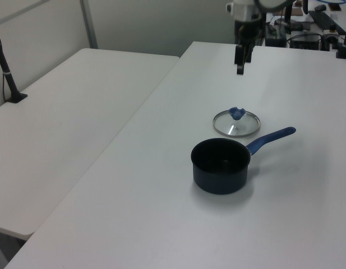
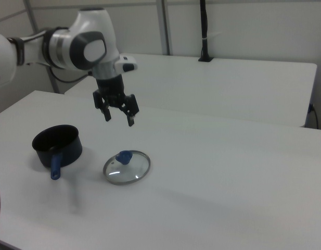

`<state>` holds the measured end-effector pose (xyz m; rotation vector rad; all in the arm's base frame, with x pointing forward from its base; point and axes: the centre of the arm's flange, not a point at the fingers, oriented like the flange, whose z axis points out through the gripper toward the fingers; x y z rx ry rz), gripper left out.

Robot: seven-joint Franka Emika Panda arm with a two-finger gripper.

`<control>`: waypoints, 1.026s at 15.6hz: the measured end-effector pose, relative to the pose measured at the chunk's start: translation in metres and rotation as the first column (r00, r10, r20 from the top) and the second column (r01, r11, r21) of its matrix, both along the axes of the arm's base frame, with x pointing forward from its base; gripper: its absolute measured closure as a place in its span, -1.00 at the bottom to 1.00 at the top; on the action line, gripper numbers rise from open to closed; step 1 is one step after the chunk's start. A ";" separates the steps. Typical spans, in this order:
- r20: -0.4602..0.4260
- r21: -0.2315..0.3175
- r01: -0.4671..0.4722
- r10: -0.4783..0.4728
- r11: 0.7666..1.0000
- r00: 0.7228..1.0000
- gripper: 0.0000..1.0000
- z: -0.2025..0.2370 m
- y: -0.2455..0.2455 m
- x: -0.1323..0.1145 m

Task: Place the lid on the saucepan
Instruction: 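Move the gripper down over the blue knob of the glass lid, then close the gripper on the blue knob of the glass lid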

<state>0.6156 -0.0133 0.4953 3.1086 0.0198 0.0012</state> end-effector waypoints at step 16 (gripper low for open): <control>-0.113 -0.013 -0.040 0.038 0.999 0.993 -0.79 -0.122 0.038 0.022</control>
